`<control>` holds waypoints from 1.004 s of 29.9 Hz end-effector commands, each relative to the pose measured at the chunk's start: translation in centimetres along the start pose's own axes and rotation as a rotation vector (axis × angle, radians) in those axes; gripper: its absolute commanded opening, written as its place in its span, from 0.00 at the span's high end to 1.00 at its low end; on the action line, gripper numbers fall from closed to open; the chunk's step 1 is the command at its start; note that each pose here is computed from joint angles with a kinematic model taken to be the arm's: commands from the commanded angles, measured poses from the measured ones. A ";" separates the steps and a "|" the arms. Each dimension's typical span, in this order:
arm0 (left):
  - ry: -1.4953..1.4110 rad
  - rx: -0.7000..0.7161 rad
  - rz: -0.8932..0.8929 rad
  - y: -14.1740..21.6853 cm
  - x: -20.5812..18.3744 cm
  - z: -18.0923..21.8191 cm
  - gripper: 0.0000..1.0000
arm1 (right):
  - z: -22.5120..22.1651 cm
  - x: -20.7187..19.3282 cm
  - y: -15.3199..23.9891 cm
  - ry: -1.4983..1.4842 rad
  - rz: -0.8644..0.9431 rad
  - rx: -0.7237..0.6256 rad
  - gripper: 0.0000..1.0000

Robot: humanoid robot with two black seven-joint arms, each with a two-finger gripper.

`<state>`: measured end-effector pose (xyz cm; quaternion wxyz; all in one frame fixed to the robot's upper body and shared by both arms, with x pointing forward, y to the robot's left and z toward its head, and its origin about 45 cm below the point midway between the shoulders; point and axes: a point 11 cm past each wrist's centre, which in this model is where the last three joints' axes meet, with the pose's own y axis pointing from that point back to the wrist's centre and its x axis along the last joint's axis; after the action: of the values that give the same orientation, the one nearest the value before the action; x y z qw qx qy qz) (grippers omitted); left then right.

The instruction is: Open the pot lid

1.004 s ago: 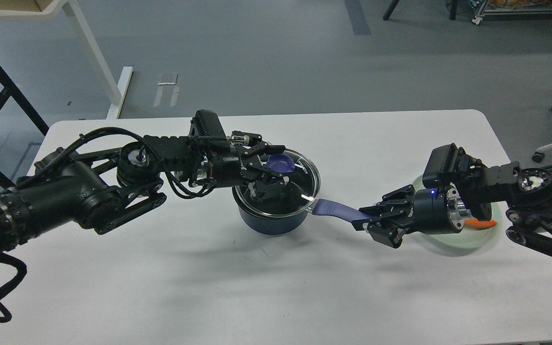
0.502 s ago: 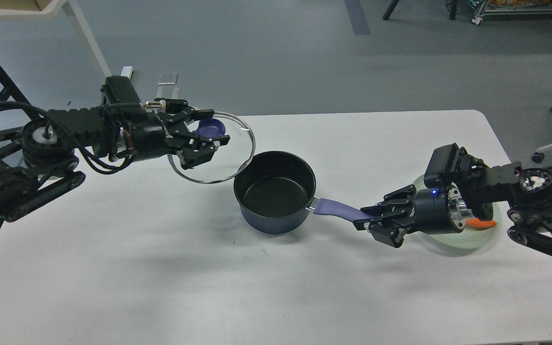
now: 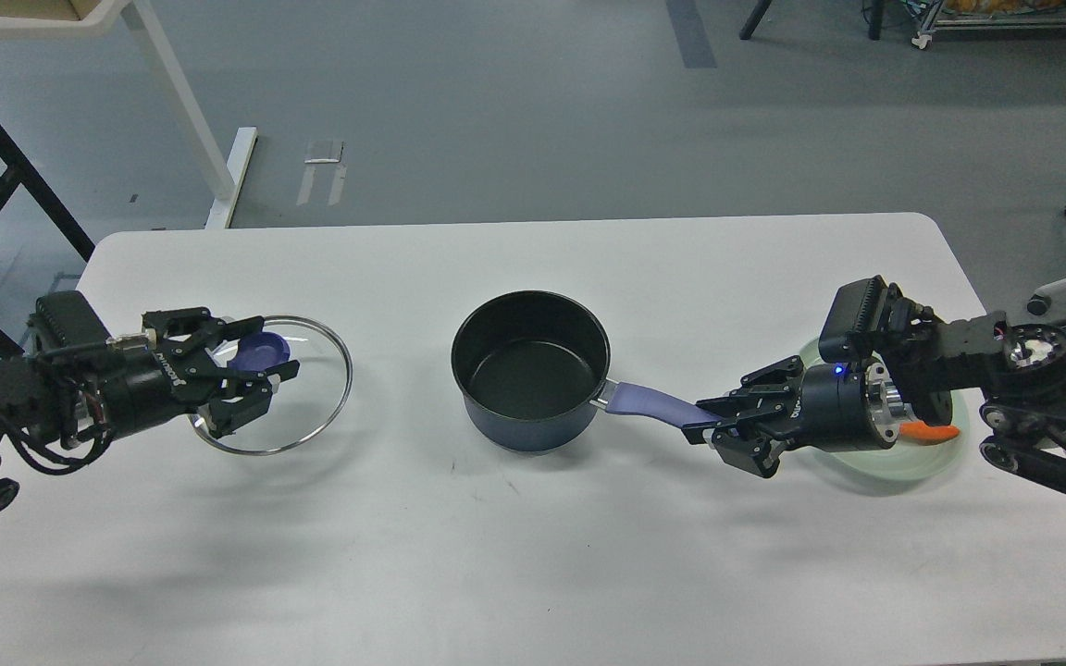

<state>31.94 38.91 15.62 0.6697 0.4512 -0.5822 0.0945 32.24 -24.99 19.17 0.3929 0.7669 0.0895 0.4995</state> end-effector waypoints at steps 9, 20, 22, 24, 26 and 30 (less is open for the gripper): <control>0.023 0.030 -0.061 1.3 -3.4 0.0 0.44 | 0.0 -0.2 0.0 -0.002 -0.002 -0.002 0.69; 0.026 0.037 -0.066 1.6 -4.1 0.0 0.27 | 0.0 -0.2 0.0 -0.002 -0.002 -0.002 0.68; 0.026 0.043 -0.069 1.7 -4.1 -0.1 0.27 | 0.0 -0.2 0.0 -0.002 -0.003 0.000 0.68; 0.027 0.045 -0.069 1.7 -4.1 -0.2 0.22 | 0.0 -0.2 0.0 -0.002 -0.003 0.000 0.68; 0.028 0.047 -0.064 1.7 -4.0 -0.2 0.13 | 0.0 -0.2 0.0 -0.002 -0.002 -0.002 0.68; 0.066 0.062 -0.018 1.3 -2.9 -0.4 0.02 | 0.1 -0.1 0.0 -0.001 -0.001 -0.002 0.68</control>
<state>29.96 41.34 13.17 0.6715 0.4797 -0.5559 0.0993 32.20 -25.13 19.06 0.3944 0.7671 0.0894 0.4980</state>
